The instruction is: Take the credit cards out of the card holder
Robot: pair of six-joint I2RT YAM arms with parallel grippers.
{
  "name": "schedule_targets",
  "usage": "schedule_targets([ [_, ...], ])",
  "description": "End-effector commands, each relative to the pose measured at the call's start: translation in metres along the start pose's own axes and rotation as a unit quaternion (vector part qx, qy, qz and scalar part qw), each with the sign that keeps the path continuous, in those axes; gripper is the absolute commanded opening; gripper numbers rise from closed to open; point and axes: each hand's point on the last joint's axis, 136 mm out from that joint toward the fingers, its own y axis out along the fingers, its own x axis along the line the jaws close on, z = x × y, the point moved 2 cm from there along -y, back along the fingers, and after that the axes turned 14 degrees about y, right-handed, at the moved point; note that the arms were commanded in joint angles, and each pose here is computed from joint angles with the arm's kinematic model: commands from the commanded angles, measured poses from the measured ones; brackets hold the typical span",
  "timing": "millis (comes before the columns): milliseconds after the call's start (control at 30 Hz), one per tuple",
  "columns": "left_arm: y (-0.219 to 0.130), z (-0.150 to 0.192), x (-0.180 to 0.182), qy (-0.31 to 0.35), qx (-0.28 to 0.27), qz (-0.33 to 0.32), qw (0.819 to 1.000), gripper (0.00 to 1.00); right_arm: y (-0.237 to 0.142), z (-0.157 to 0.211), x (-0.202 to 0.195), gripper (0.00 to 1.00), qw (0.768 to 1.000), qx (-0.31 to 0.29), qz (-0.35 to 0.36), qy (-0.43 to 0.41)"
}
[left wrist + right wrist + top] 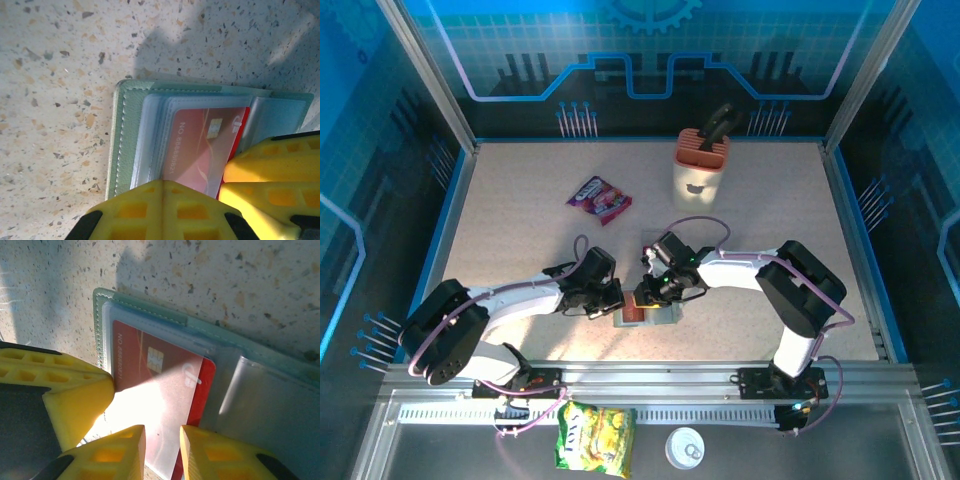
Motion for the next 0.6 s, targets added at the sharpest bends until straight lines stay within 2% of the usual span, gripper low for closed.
schedule_targets([
  [0, 0.0059, 0.0093, 0.0209, 0.003, 0.015, -0.037, 0.999, 0.00, -0.0015, 0.0037, -0.0071, 0.26, 1.000, -0.001, 0.030, -0.002],
  [567, 0.0018, 0.0078, 0.0201, 0.005, 0.010, -0.038, 0.999, 0.01, -0.0054, 0.0038, -0.0124, 0.26, 0.999, -0.006, 0.050, -0.006],
])
